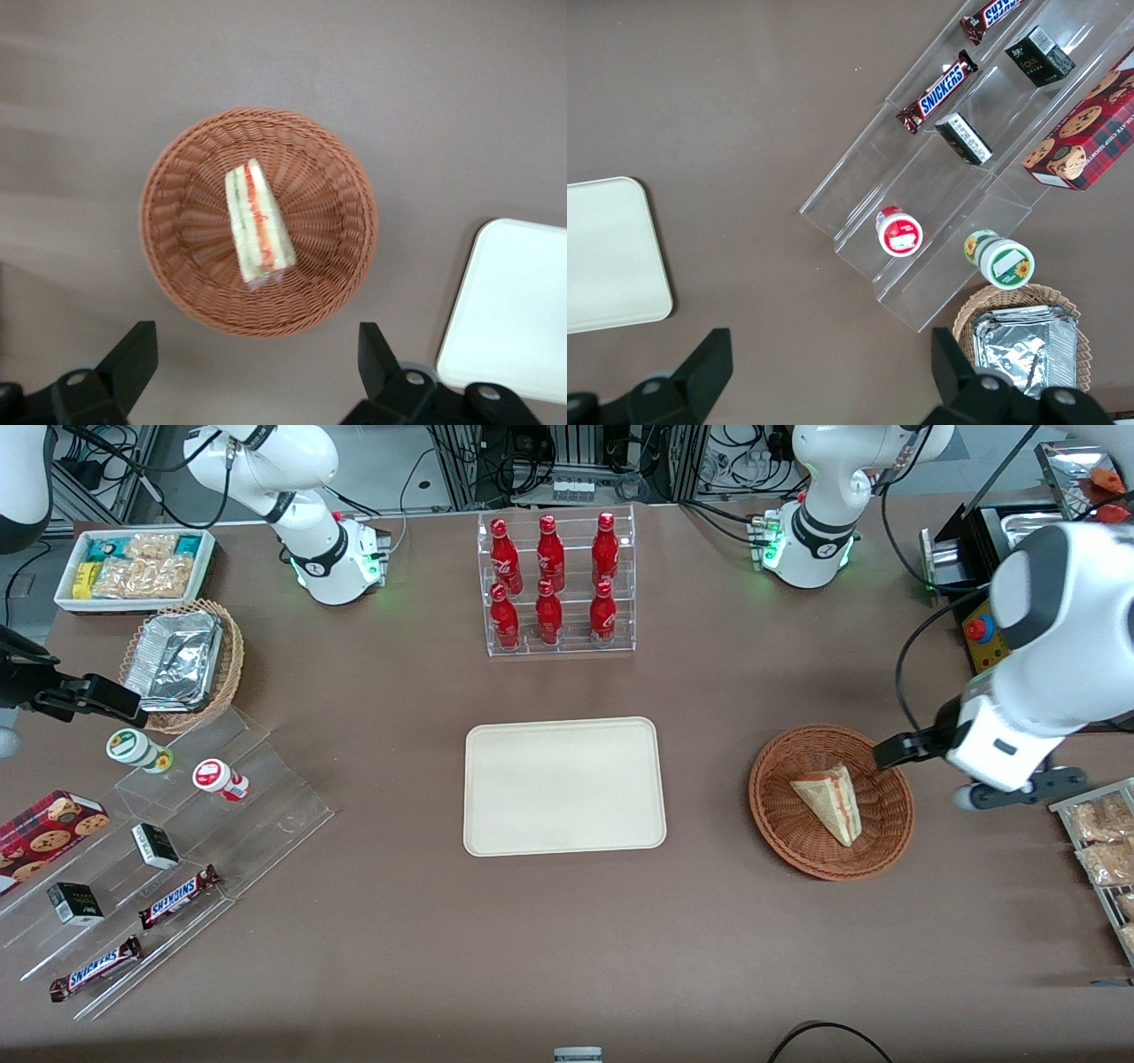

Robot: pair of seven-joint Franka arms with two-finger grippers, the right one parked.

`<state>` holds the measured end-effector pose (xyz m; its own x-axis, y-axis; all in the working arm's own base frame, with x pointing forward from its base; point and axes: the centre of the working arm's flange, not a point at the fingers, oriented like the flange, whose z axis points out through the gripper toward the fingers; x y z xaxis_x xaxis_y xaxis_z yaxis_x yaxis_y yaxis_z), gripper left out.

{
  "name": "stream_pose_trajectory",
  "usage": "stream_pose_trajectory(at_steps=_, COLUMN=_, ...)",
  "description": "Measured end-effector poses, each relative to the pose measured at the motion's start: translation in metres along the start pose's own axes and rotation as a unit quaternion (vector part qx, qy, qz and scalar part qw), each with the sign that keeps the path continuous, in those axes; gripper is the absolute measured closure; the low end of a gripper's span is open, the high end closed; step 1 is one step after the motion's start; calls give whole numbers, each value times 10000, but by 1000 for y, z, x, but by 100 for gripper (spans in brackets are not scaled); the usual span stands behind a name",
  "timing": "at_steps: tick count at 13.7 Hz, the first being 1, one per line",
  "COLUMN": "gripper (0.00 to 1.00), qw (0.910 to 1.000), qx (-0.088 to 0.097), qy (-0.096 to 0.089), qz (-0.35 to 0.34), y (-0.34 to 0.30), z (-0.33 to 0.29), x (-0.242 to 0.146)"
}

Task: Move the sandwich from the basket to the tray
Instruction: 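Move the left gripper over the wrapped sandwich in the wicker basket, then lower the left gripper and close it on the sandwich's upright edge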

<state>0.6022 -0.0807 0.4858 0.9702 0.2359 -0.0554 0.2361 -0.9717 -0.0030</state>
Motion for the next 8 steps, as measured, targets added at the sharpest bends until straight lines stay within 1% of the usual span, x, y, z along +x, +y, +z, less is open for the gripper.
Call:
stream_pose_trajectory(at_steps=2, gripper=0, qw=9996, qx=-39, qy=98, qz=-255, y=9, z=22, x=-3)
stream_pose_trajectory(at_steps=4, gripper=0, qw=9986, qx=-112, qy=255, qz=-457, y=8, z=43, x=-3)
stream_pose_trajectory(at_steps=5, gripper=0, qw=9978, qx=-138, qy=304, qz=-580, y=7, z=54, x=-4)
stream_pose_trajectory(at_steps=8, gripper=0, qw=9945, qx=-170, qy=341, qz=-976, y=3, z=84, x=-10)
